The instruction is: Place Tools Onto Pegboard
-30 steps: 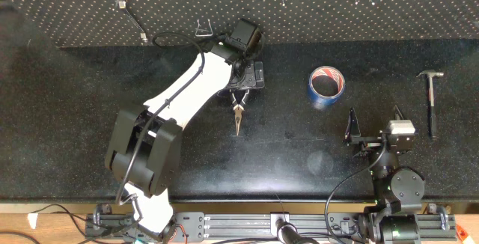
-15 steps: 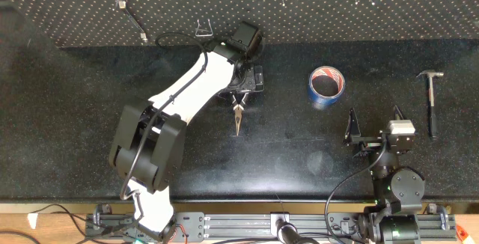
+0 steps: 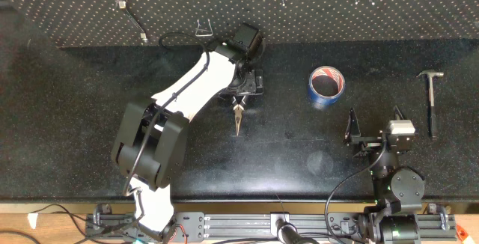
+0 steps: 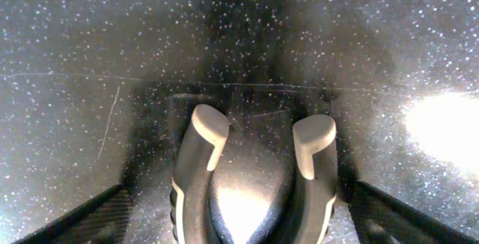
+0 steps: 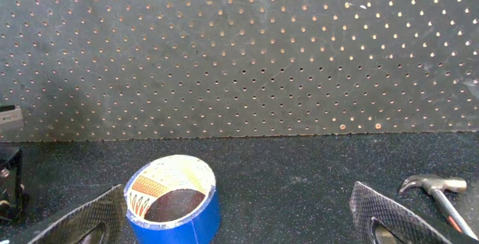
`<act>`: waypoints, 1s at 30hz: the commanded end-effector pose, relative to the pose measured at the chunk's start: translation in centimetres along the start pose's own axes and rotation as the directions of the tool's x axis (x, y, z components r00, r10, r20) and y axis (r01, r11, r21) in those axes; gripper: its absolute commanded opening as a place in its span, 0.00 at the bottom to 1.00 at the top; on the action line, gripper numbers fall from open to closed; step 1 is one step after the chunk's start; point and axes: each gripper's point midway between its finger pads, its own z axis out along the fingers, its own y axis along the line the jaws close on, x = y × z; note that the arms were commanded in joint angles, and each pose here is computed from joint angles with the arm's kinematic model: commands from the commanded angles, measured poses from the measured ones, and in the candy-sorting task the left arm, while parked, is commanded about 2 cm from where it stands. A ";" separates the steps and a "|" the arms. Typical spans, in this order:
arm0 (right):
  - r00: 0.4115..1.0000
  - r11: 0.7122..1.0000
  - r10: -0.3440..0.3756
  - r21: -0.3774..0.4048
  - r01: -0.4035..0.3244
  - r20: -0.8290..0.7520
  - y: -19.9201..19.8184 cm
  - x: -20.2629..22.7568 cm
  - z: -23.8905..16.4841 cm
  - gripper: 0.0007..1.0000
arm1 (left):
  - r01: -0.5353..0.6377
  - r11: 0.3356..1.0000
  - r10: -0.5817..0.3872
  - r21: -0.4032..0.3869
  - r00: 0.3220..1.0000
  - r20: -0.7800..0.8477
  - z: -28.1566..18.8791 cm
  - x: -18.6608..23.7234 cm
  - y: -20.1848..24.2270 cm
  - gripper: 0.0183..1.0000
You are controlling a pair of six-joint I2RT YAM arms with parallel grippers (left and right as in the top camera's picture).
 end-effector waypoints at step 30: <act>1.000 1.000 -0.010 0.009 0.011 -0.003 -0.1 0.1 0.0 0.98 | 0.009 1.000 -0.009 -0.012 1.000 -0.014 -3.4 -0.6 0.8 0.01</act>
